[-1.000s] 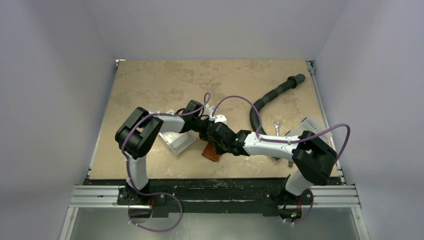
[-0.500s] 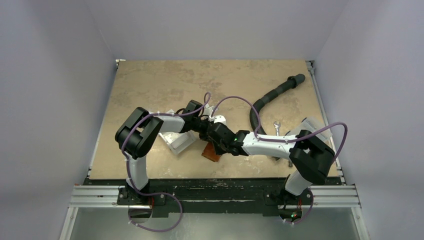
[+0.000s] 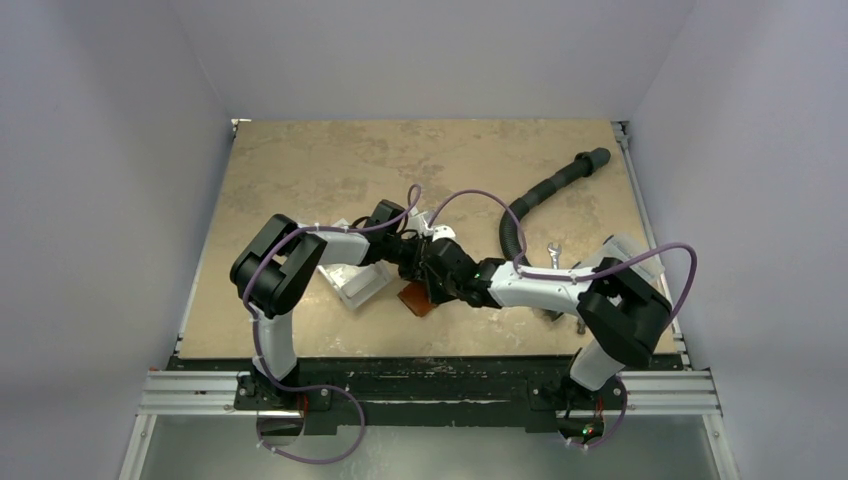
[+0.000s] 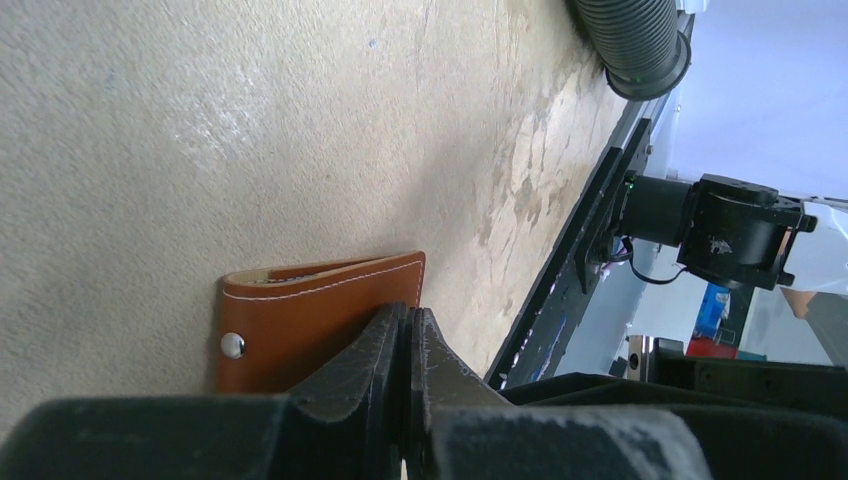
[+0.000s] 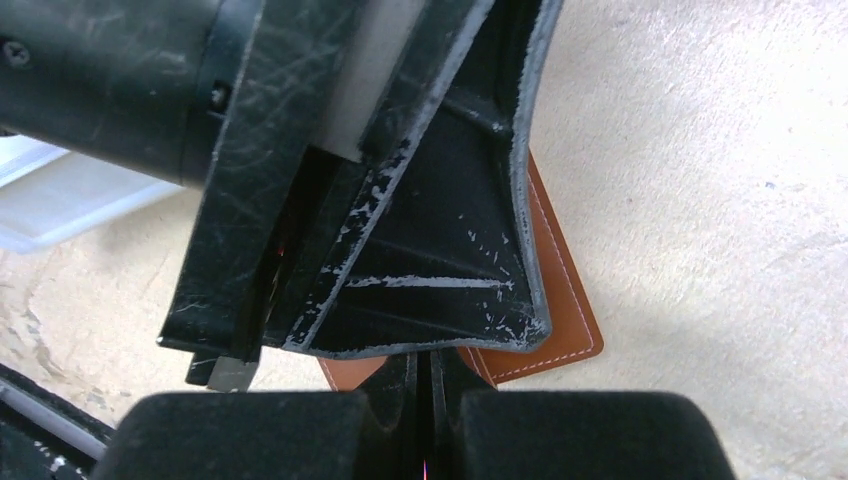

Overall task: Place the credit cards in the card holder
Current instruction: Close the card holder at the center of the board.

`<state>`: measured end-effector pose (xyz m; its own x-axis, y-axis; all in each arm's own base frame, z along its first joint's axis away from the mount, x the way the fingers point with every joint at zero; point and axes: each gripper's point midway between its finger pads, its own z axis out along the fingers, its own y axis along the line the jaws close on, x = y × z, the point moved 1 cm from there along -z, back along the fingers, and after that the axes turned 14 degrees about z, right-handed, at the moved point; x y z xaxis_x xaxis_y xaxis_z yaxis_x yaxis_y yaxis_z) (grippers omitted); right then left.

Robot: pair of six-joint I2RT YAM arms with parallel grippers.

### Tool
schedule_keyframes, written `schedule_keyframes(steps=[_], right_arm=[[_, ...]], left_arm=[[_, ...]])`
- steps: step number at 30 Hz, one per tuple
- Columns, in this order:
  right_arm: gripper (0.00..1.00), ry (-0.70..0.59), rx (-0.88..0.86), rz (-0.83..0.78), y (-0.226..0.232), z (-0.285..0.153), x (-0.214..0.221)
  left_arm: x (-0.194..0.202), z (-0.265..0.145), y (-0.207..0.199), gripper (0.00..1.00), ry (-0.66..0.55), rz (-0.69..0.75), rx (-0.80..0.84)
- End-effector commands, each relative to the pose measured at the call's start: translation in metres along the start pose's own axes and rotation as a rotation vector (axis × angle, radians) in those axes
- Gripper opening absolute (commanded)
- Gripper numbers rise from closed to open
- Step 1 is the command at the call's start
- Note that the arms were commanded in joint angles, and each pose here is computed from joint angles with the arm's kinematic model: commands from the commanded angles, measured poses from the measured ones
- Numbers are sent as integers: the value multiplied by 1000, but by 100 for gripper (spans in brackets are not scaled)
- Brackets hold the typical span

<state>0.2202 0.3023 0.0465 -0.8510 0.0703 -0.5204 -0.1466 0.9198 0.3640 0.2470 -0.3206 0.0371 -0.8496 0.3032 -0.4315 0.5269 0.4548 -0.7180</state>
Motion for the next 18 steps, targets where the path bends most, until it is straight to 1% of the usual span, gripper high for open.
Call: schedule_keyframes(steps=[1, 9, 18], right_arm=[[0, 69, 39, 13, -30, 17, 18], [0, 134, 103, 19, -51, 31, 31], [0, 212, 275, -6, -88, 46, 53]], left_arm=[[5, 4, 1, 0, 8, -2, 6], [5, 5, 2, 0, 11, -2, 5], [7, 5, 4, 0, 15, -8, 1]])
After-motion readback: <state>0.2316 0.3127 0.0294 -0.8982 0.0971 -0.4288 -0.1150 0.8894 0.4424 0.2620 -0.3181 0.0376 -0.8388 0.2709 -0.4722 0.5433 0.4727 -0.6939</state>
